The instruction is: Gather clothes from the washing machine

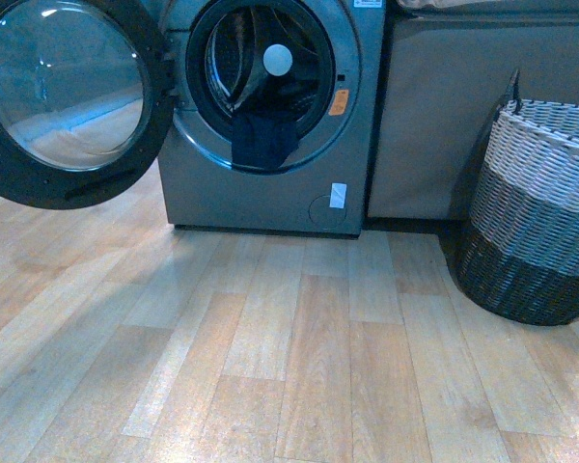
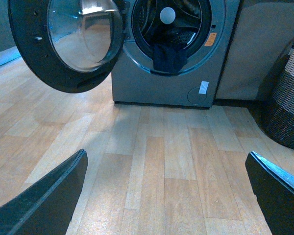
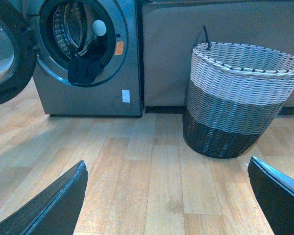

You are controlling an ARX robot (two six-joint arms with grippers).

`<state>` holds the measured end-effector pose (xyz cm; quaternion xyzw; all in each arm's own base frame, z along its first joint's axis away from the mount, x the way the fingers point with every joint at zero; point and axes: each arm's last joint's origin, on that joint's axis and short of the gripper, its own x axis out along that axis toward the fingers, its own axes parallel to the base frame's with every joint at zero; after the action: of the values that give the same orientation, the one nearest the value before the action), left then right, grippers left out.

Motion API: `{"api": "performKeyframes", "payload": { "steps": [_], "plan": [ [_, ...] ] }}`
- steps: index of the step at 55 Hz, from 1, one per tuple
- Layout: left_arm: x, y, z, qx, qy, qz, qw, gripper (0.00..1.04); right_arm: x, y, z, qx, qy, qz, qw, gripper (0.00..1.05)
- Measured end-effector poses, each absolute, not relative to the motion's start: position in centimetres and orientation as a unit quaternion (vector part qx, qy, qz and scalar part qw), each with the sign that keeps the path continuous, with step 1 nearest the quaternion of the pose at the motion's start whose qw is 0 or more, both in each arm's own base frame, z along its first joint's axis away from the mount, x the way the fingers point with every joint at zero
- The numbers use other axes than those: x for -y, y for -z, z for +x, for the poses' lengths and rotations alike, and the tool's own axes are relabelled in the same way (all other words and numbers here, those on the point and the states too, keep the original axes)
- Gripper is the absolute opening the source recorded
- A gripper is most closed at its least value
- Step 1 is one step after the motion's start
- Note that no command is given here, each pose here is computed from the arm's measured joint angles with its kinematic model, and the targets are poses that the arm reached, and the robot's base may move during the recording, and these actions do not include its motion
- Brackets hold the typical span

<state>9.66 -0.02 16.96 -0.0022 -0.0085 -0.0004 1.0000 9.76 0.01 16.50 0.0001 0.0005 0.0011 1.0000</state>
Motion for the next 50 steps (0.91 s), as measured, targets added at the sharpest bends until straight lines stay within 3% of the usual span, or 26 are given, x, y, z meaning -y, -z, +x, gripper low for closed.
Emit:
{"api": "performKeyframes", "payload": {
  "steps": [50],
  "plan": [
    [0.02,-16.96,9.66,0.008,0.0,-0.002,1.0,0.98,-0.01,-16.5,9.76,0.0,-0.001,0.0,1.0,0.97]
  ]
}}
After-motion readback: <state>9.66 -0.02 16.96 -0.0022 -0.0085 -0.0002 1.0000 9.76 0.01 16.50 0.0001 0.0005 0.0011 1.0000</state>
